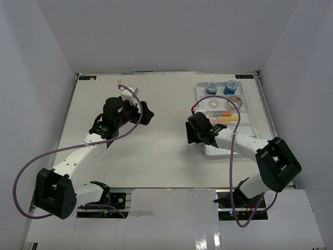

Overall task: Sort the stationery into containers
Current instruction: Pick up the stapler from the center of the board.

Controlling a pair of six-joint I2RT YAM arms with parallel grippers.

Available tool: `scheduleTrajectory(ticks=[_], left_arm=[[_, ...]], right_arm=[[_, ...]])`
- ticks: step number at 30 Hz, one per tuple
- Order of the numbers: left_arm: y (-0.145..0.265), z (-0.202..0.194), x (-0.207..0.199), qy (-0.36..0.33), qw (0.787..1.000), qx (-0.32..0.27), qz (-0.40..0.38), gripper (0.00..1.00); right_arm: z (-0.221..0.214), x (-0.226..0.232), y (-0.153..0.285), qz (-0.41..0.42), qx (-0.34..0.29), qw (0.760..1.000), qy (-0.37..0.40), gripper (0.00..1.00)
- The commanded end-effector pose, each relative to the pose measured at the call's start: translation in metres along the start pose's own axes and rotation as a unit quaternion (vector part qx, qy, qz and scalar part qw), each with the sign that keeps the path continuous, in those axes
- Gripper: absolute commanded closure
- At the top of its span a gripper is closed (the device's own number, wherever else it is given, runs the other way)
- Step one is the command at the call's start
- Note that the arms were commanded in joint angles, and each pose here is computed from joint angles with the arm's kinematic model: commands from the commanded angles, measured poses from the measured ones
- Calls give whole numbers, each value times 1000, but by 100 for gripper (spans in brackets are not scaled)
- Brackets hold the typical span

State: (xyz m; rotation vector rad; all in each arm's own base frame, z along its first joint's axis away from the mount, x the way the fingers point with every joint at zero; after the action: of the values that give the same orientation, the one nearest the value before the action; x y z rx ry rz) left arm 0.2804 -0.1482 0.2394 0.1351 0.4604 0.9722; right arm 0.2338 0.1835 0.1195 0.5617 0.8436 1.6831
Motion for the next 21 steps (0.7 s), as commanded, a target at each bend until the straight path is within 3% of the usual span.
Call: scheduleTrajectory(ticks=[1, 8, 21], left_arm=[[2, 15, -8, -4, 1000, -15, -16, 2], [2, 16, -7, -3, 1000, -16, -15, 2], [2, 14, -8, -2, 1000, -12, -17, 2]], right_arm=[[-2, -10, -1, -36, 9, 999, 1, 30], [-4, -6, -10, -31, 20, 999, 3, 34], [12, -2, -12, -32, -2, 999, 0, 53]])
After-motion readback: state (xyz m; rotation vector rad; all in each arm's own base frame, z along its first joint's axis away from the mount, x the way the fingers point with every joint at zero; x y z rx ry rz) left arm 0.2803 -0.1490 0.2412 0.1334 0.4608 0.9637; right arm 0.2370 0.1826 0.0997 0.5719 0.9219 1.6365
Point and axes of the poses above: each gripper's point midway between its finger pads, its own y axis back along the fingers, its own x axis along the line the jaws close on, z = x × y, the point moved 8 cm from there along y, back along the fingers, and after that the axes turned 4 degrees about y, right-handed, at the moved point
